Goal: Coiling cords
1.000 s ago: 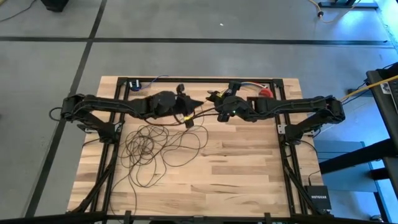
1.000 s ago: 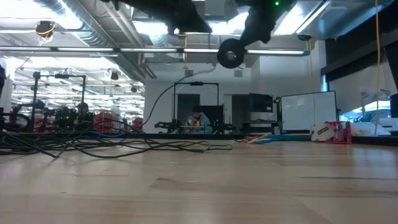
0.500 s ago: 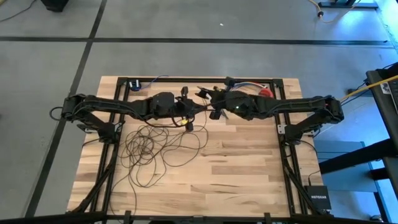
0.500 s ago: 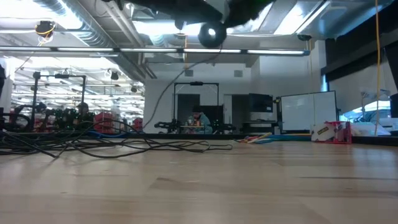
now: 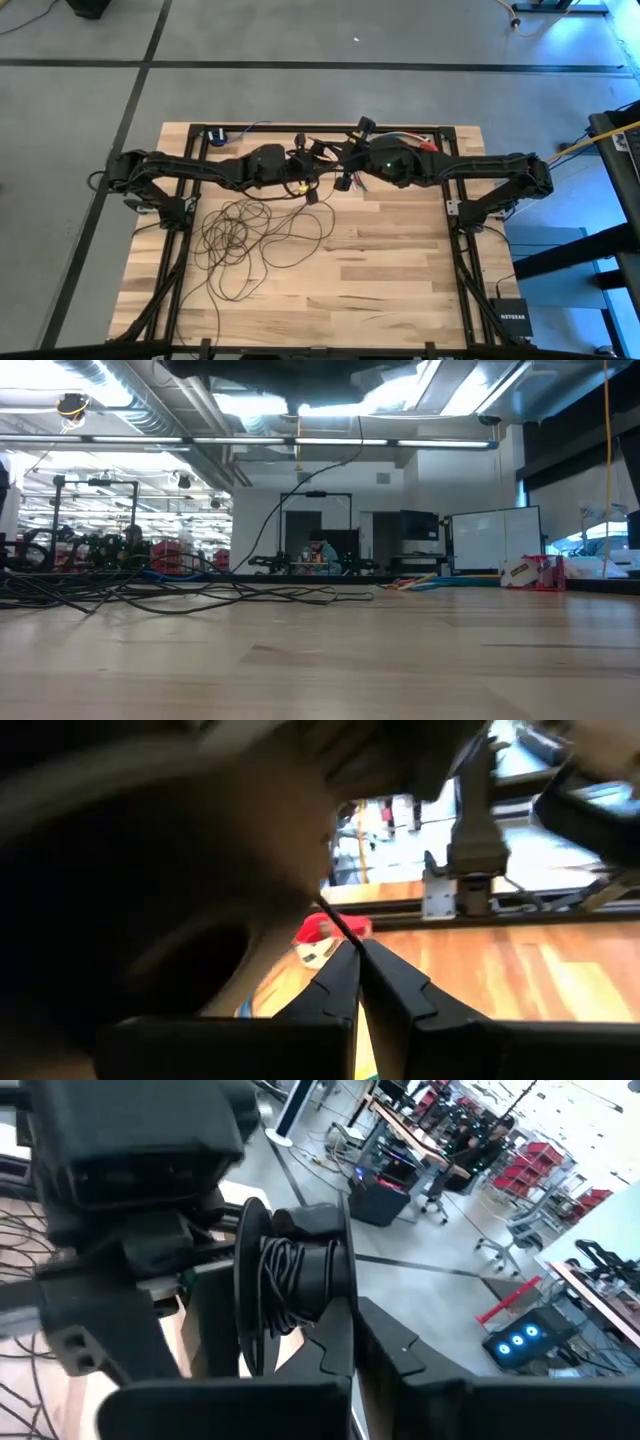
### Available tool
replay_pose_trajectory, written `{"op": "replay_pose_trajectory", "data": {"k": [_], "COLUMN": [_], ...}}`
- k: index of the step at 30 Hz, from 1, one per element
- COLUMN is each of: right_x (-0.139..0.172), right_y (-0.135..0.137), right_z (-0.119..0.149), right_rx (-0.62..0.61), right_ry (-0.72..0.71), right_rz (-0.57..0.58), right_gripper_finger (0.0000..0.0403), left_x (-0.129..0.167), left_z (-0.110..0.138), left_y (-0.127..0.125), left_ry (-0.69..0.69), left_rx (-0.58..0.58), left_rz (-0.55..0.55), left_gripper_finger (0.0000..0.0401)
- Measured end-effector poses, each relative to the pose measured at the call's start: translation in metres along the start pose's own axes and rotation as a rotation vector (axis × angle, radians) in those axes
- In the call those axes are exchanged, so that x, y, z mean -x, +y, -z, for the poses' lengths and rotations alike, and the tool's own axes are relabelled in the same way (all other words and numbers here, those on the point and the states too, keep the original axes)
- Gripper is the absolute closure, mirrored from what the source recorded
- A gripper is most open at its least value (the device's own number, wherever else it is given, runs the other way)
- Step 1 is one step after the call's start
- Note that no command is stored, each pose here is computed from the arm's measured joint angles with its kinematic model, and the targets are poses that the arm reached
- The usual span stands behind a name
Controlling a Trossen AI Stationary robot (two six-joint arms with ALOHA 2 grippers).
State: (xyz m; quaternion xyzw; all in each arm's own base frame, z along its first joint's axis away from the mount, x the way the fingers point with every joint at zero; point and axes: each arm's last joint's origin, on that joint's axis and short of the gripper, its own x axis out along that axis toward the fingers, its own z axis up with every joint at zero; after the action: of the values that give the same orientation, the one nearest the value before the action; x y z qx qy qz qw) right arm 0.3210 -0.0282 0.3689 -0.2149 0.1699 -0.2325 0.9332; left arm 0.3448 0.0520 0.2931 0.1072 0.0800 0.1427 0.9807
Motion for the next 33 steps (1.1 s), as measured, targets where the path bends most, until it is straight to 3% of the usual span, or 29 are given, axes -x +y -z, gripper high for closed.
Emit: {"op": "replay_pose_trajectory", "data": {"k": [10,15,19,33], "right_x": [0.01,0.019,0.019,0.029], "right_y": [-0.011,-0.021,-0.021,-0.029], "right_z": [-0.013,-0.026,-0.026,-0.03], "right_rx": [-0.005,-0.043,-0.033,-0.041], "right_ry": [0.021,-0.033,-0.022,-0.036], "right_rz": [-0.011,0.009,-0.009,-0.006], "right_gripper_finger": [0.04,0.04,0.04,0.04], "left_x": [-0.003,-0.005,-0.003,-0.003], "left_z": [0.014,0.031,0.022,0.031], "left_y": [0.02,0.019,0.022,0.024], "left_ry": [0.119,0.224,0.175,0.254], "left_rx": [0.0,0.006,0.013,-0.048], "left_rz": [-0.075,-0.073,-0.086,-0.074], "left_gripper_finger": [0.0393,0.0385,0.0384,0.0399]}}
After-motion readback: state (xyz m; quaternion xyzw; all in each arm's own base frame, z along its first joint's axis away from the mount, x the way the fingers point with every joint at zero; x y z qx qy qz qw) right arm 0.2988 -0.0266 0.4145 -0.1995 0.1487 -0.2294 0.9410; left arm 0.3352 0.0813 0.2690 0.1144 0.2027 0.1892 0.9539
